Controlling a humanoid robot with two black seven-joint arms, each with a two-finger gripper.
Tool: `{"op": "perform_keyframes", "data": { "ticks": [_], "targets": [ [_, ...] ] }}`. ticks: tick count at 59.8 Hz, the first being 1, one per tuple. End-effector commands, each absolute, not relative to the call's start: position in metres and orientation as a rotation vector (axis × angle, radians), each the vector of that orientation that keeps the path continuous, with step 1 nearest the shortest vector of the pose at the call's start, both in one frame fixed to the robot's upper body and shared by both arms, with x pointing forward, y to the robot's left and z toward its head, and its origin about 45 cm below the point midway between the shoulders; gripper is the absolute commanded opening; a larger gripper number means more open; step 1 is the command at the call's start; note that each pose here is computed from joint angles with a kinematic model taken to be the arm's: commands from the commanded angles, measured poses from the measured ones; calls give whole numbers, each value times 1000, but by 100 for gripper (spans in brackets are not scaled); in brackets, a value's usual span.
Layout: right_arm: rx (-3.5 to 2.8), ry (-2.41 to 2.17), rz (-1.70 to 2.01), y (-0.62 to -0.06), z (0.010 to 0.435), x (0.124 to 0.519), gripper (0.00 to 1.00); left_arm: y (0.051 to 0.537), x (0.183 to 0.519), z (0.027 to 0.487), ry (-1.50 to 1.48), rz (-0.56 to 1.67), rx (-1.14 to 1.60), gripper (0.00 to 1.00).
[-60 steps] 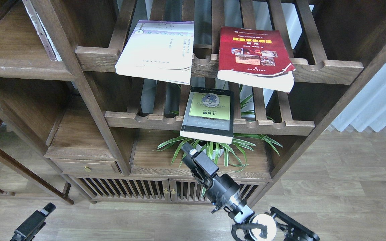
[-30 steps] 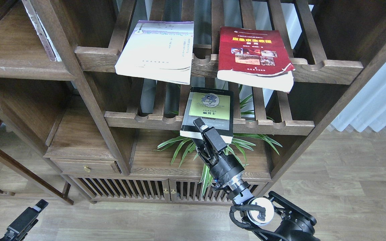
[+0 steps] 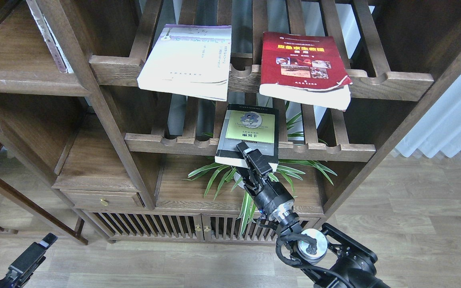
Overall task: Organize books on shelf
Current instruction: 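Grasp the dark-covered book's lower edge with the right gripper, then pull the dark book down off the shelf, bring left gripper to it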
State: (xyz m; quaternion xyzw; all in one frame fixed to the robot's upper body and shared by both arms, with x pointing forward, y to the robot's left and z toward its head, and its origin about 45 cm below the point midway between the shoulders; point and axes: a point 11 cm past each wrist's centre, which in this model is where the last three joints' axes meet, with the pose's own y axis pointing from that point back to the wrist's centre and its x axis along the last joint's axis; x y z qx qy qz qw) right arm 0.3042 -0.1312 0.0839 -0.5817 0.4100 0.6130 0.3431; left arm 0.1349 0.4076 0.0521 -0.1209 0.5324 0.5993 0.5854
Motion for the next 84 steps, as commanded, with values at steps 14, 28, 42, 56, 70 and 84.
{"op": "perform_keyframes", "data": {
  "ticks": [14,28,42,56,70,84],
  "targets": [
    [-1453,1075,1554,-142,87,311,5,418,139,56,1218,1429,-312,100],
    [-1497,941,1563,-129,93,293,4,432,142,43,1227,1481,-289,100],
    [-1631,840,1697,-104,72,226,4,422,146,31,1262,1455,-255,100],
    [-1713,837,1828,-98,48,176,4,405,148,28,1295,1438,-343,100],
    [-1732,825,1921,-96,35,152,5,337,145,24,1461,1274,-464,100],
    [-1765,768,1986,-85,33,137,4,292,151,30,1493,1179,-549,100]
  ]
}}
